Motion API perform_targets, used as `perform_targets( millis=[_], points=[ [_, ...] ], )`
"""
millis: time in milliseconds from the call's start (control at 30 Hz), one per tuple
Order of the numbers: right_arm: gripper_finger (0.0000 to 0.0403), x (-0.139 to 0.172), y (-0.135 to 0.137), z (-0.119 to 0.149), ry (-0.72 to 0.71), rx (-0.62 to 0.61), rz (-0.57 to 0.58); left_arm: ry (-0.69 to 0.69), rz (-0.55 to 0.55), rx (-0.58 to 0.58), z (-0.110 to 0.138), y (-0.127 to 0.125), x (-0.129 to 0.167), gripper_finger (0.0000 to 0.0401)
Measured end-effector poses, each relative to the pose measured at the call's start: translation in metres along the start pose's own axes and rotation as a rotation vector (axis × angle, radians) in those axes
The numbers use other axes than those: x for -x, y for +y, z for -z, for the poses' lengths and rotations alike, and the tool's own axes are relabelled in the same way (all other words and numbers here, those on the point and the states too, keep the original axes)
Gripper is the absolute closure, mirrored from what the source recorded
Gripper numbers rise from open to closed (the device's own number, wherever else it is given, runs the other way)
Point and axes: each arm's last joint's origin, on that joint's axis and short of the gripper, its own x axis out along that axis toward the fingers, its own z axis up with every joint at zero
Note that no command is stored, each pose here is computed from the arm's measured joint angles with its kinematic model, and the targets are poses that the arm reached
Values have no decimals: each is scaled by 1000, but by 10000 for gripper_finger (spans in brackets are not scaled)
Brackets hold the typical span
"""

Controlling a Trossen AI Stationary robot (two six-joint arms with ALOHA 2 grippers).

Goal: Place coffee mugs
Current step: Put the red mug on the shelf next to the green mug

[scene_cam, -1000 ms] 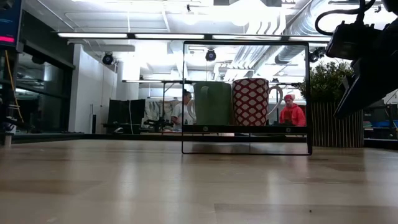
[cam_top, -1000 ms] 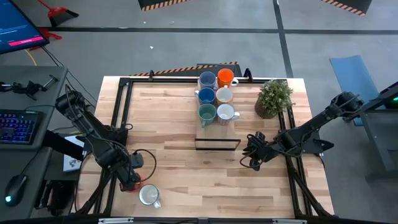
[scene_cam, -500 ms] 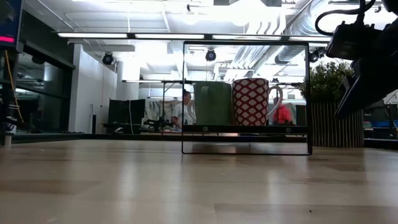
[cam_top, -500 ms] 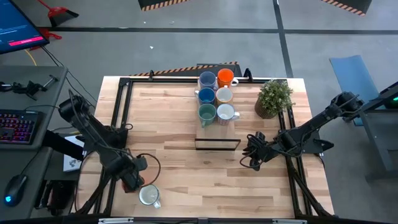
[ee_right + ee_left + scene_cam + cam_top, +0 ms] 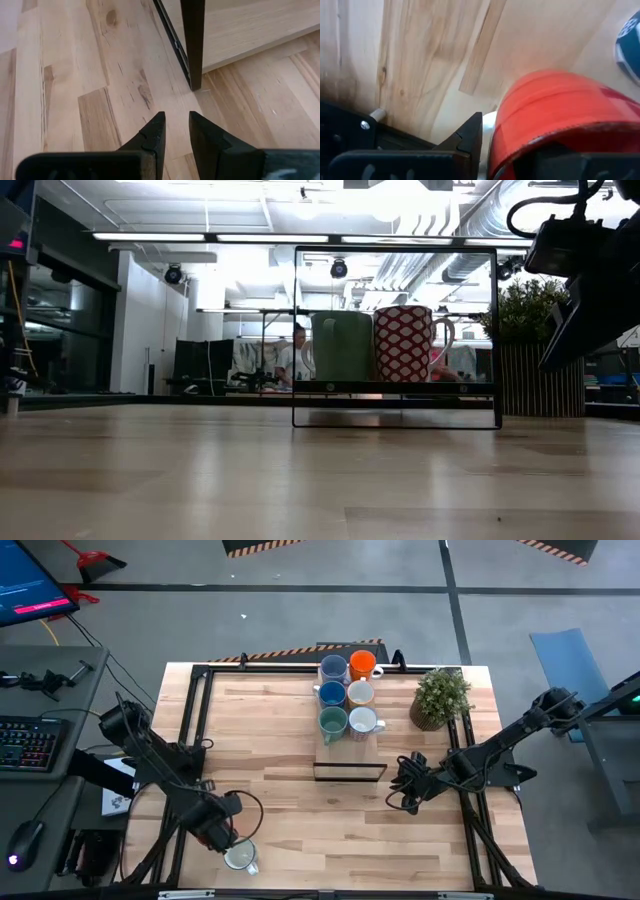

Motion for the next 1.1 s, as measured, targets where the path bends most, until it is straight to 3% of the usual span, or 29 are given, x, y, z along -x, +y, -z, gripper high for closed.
perform_targets(
  millis=[100, 233, 433, 667, 933, 1100],
  points=[
    [336, 0, 0, 0, 0, 1, 0, 27, 8, 5, 0, 0, 0, 340],
    [336, 0, 0, 0, 0, 2, 2, 66, 32, 25, -1, 1, 2, 389],
    [336, 0, -1, 0, -12, 5, 24, 90, 33, 38, -9, 6, 3, 394],
    [336, 0, -2, -1, -34, 5, 46, 72, -38, 124, -16, 44, 23, 397],
    [336, 0, -2, -1, -44, -26, 53, -158, 49, 392, -36, 99, 61, 397],
    [336, 0, -4, 1, -23, -27, 76, -322, 54, 421, -64, 121, 91, 397]
  ],
)
